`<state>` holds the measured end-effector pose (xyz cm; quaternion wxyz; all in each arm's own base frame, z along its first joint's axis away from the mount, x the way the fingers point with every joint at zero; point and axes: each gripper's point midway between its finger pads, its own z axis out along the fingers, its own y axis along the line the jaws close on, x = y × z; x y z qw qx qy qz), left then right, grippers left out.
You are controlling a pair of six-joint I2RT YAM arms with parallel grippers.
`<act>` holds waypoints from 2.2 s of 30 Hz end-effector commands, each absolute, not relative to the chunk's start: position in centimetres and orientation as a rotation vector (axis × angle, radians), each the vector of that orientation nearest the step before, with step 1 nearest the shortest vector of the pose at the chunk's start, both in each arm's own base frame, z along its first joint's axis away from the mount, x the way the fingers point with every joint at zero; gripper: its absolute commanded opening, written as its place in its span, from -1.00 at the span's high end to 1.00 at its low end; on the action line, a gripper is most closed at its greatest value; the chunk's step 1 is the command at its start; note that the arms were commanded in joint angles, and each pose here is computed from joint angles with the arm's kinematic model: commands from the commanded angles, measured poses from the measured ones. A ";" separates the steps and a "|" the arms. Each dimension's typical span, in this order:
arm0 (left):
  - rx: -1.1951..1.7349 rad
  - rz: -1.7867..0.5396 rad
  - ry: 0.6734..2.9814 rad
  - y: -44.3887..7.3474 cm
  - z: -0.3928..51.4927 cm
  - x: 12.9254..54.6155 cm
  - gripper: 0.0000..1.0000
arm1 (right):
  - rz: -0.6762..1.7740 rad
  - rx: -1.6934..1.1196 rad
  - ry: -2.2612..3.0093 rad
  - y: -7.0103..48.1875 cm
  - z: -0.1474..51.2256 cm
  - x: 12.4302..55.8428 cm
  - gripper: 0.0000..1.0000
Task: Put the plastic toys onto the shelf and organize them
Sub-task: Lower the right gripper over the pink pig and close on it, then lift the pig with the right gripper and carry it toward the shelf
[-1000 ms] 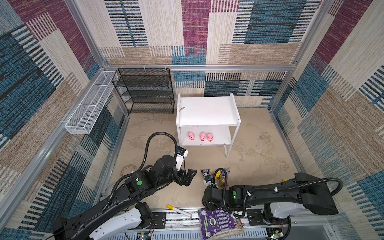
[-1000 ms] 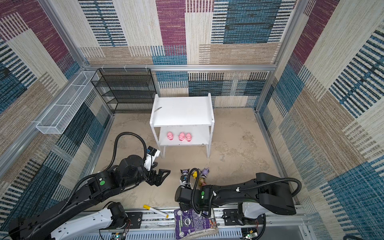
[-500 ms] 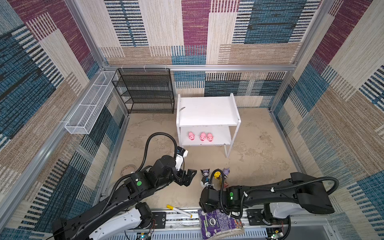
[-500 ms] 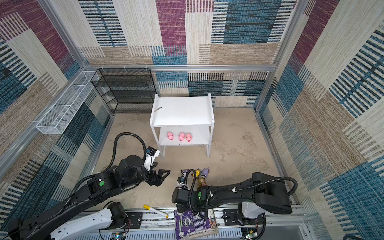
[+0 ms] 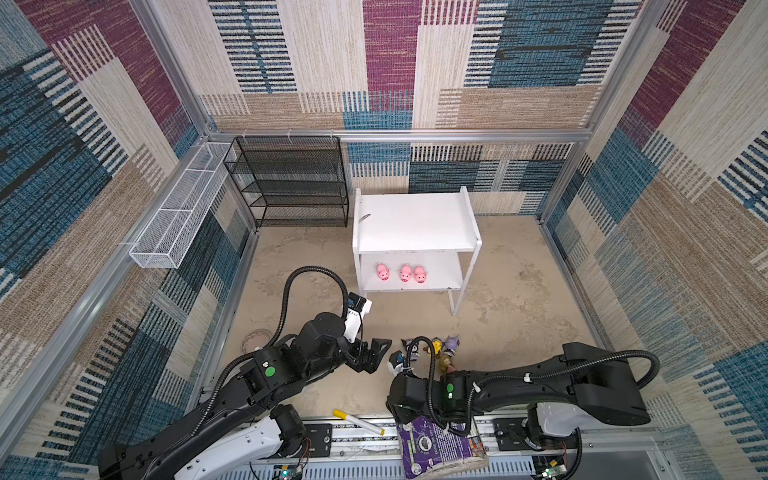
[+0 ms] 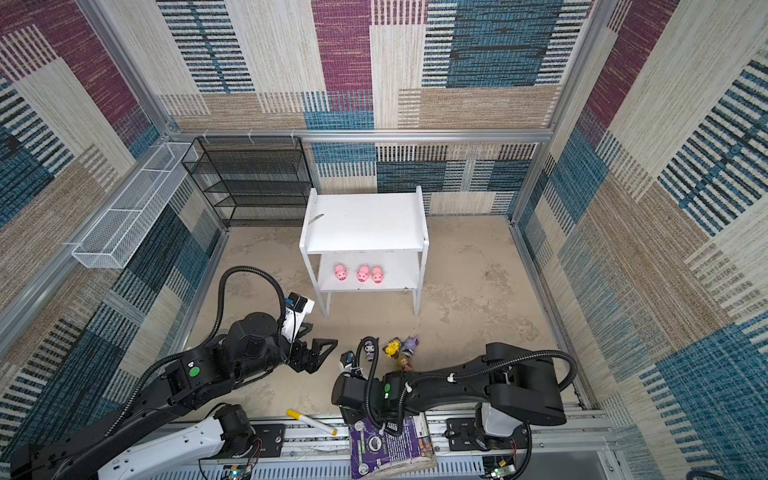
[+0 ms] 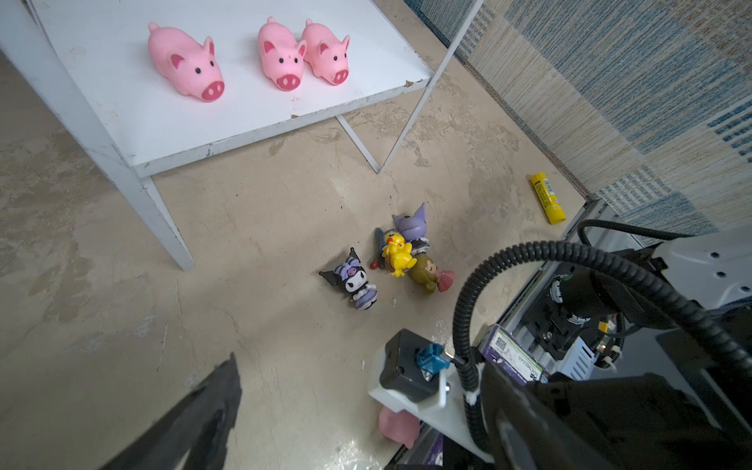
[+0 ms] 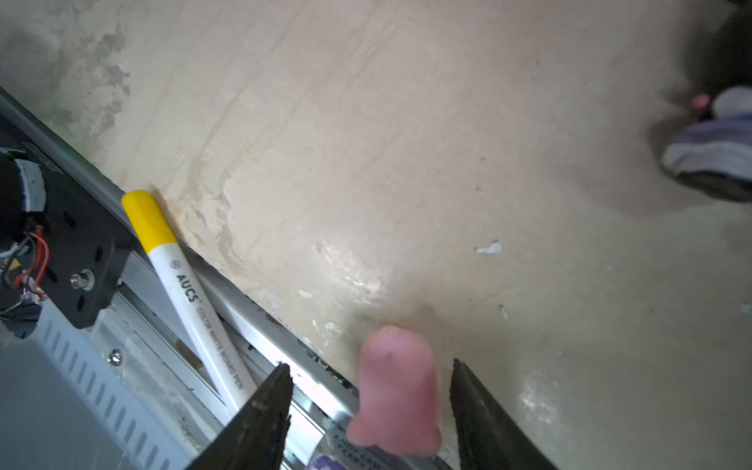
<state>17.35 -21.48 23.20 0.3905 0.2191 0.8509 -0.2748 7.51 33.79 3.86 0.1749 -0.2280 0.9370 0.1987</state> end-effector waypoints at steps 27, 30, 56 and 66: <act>0.562 -0.698 2.152 -21.7 23.3 17.6 -0.85 | 0.396 -0.684 2.599 32.7 2.2 6.5 0.24; 0.563 -0.696 2.150 -21.7 23.3 17.6 -0.85 | 0.393 -0.677 2.573 32.9 2.9 6.9 0.29; 0.567 -0.684 2.123 -21.8 24.3 17.9 -0.86 | 0.399 -0.559 2.375 30.2 9.8 12.0 0.49; 0.568 -0.675 2.121 -21.8 24.4 18.1 -0.86 | 0.369 -0.324 2.186 25.8 16.5 17.4 0.51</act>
